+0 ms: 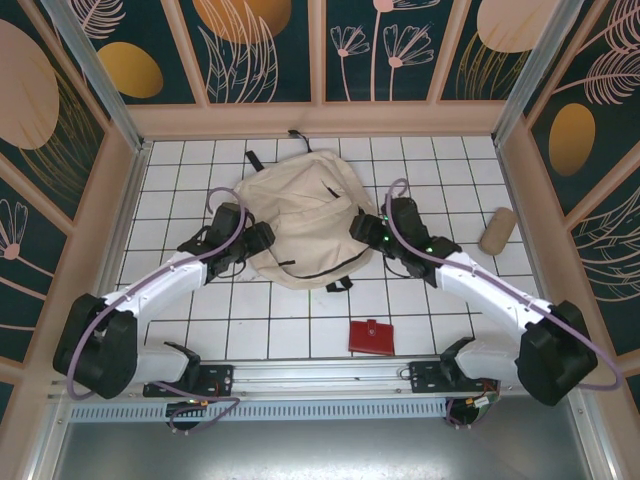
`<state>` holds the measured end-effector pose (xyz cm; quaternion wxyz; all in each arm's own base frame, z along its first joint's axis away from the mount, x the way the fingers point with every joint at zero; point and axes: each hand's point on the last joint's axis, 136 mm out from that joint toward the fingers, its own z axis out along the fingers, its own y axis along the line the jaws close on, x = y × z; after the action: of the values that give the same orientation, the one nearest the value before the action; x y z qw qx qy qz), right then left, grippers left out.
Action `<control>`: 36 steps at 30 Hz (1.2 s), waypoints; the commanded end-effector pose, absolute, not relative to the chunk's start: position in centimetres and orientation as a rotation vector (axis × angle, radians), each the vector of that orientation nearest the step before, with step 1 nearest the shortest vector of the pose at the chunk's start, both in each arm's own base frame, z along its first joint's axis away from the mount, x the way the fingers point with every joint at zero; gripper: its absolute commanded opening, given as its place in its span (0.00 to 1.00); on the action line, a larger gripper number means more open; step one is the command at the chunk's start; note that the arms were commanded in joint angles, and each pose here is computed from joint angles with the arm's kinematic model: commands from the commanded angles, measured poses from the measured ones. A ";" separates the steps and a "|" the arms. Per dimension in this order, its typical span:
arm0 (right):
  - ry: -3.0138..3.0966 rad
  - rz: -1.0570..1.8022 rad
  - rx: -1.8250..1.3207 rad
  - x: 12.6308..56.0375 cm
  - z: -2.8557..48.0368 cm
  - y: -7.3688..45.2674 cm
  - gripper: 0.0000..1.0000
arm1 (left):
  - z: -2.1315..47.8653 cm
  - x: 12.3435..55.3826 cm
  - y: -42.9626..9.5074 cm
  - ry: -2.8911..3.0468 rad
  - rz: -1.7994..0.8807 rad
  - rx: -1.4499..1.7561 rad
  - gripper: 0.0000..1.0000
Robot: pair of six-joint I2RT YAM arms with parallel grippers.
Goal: Pack the student bag
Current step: Zip the student bag at the top-center of the table.
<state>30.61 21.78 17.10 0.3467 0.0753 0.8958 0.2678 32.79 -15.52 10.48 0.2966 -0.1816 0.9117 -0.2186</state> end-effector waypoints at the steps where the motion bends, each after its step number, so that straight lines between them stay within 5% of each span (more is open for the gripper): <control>1: 2.355 0.493 0.049 30.4 17.4 22.3 0.59 | 10.4 34.2 -15.8 2.404 -0.642 -0.507 0.58; 13: 2.460 0.623 -0.324 26.3 14.5 33.2 0.57 | 8.6 37.3 -17.9 2.453 -0.754 -0.490 0.46; 31: 2.511 0.685 -0.310 25.8 11.8 34.8 0.55 | 7.8 36.1 -16.3 2.473 -0.670 -0.573 0.37; 36: 2.521 0.685 -0.309 25.9 11.4 35.1 0.55 | 8.3 35.4 -16.8 2.486 -0.714 -0.522 0.41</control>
<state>26.01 34.36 11.55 0.2559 -0.1146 0.9285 0.2434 36.32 -16.96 8.50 0.2615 -0.1994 0.9075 -0.2614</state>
